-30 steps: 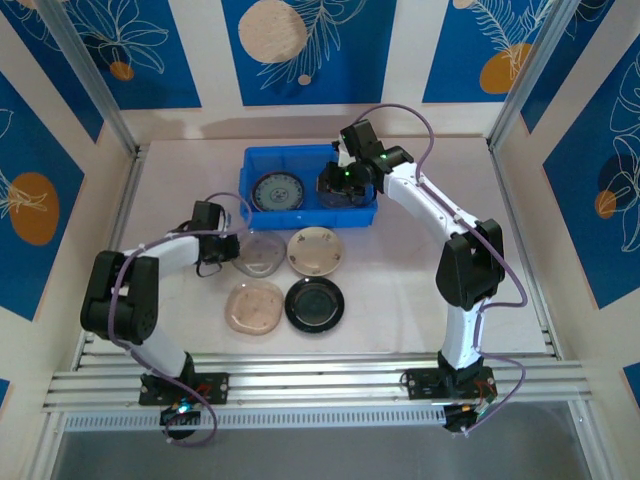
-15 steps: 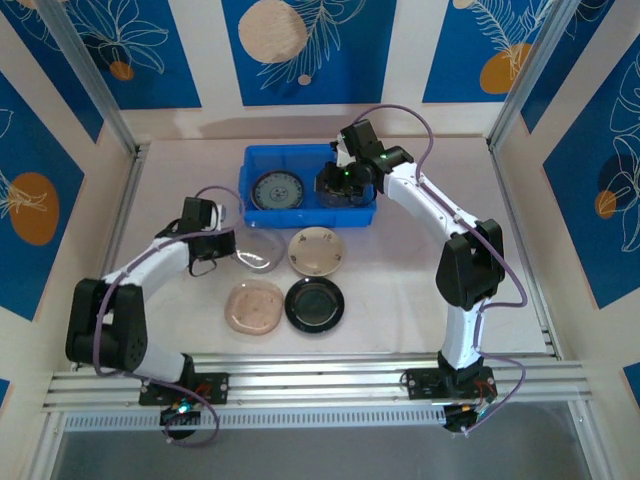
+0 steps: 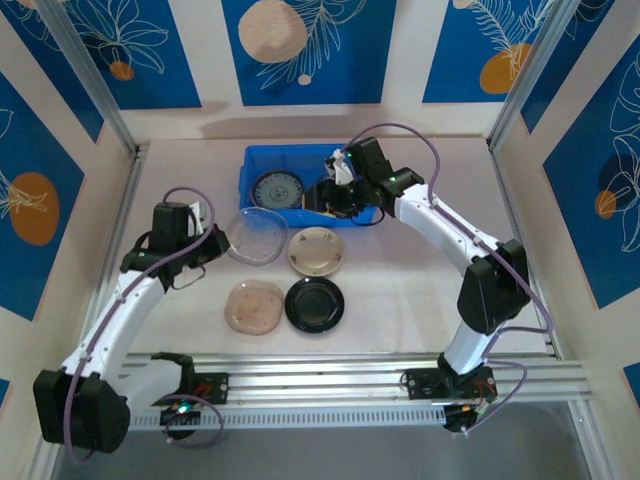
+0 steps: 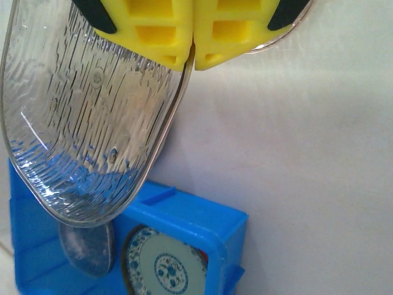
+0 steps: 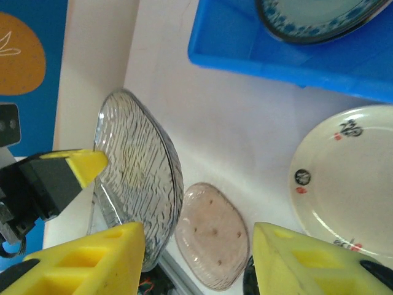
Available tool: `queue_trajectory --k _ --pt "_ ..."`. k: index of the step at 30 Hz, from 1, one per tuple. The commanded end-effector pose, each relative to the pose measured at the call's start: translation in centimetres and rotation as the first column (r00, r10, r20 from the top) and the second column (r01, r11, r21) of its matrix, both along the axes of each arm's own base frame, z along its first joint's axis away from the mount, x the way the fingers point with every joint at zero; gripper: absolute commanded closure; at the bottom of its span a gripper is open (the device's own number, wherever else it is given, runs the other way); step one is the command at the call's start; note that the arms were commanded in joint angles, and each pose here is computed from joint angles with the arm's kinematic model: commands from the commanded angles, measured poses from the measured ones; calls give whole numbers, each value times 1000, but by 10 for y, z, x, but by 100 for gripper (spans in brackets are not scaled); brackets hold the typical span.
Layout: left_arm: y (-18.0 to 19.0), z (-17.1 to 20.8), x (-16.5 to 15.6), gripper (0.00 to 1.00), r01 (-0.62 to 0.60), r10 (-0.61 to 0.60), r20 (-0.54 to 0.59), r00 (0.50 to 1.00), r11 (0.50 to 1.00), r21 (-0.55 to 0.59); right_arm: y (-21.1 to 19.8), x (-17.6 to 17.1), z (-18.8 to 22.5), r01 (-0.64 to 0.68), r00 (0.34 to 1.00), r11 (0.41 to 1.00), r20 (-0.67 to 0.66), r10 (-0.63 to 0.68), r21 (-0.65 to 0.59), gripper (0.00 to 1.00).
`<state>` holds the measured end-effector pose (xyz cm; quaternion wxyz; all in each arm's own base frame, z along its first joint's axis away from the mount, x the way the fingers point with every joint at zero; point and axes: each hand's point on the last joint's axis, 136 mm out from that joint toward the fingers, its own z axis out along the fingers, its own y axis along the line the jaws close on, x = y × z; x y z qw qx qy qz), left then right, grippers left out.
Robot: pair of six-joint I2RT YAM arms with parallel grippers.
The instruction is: Place the plates into the plastic bin on the countertop
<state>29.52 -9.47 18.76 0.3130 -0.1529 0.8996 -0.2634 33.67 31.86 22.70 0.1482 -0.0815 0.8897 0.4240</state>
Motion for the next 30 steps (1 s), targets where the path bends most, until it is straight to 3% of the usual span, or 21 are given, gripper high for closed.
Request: queue_trajectory --k 1,19,22,24,25,27,28,30 --pt "1 20 10 100 -89 92 50 994 994 -69 14 -9 3 -32 999 997 -23 34 73 49" --pt "-23 27 27 100 -66 76 86 993 992 -106 49 -8 -24 -89 993 989 -71 98 119 51" --pt "-28 28 29 100 -50 60 90 994 993 -109 51 -5 -28 -79 992 990 -87 89 113 74" --pt "-31 28 30 100 -38 48 90 995 993 -113 52 -4 -28 -77 992 990 -92 88 114 95" --pt "-32 28 30 100 -33 43 90 995 993 -114 52 -4 -29 -75 992 991 -94 86 111 100" --pt "-33 26 32 100 -21 30 88 996 995 -100 50 -3 -31 -68 992 993 -100 78 101 100" --pt "-33 26 33 96 -15 23 88 996 996 -90 50 -2 -32 -66 992 993 -104 77 98 100" --pt "-31 24 35 64 -7 11 81 997 999 -49 46 -2 -35 -61 991 995 -115 71 81 100"
